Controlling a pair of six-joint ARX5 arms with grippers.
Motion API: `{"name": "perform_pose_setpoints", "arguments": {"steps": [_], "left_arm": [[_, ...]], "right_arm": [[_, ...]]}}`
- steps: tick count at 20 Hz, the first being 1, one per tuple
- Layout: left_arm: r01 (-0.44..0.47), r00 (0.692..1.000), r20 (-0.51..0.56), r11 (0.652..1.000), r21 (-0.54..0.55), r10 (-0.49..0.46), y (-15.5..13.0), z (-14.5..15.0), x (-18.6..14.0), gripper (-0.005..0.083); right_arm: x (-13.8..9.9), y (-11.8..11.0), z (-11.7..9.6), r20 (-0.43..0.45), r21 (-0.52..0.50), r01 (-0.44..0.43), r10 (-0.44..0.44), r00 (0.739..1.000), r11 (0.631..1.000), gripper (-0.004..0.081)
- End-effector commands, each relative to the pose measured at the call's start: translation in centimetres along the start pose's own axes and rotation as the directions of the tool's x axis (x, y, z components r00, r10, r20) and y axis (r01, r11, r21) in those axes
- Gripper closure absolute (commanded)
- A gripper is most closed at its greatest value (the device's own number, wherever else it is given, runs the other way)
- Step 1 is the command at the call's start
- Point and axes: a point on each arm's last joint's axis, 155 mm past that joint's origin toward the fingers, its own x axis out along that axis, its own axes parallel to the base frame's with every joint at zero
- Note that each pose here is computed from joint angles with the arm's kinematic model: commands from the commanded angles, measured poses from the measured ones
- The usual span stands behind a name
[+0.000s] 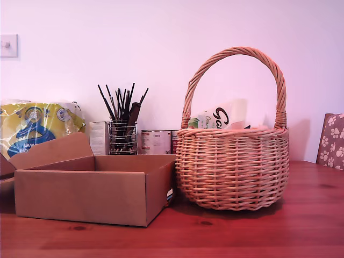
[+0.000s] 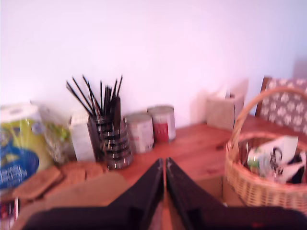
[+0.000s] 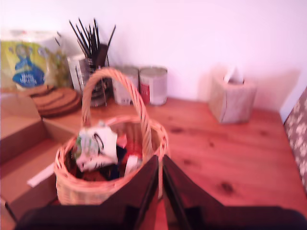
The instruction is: Move the bags of Easter eggs from the cardboard box on the left into the woven basket on the right side.
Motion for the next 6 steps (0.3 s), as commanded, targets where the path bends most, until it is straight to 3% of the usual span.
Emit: {"name": "perform_pose_setpoints", "arguments": {"steps": [1,6], "left_arm": [[-0.004,0.999,-0.037,1.000,-0.009,0.004,0.1,-1.3,0.2,0.0797],[-0.005,0.989,-0.147,1.000,-0.020,0.002,0.1,-4.0,0.1,0.0797]], "right_arm": [[0.3,0.1,-1.2,-0.039,0.010,-0.008,0.009,0.999,1.000,0.0781],[0.1,0.3,-3.3,-0.122,0.030,-0.013,0.016,0.992,0.999,0.0781]]}}
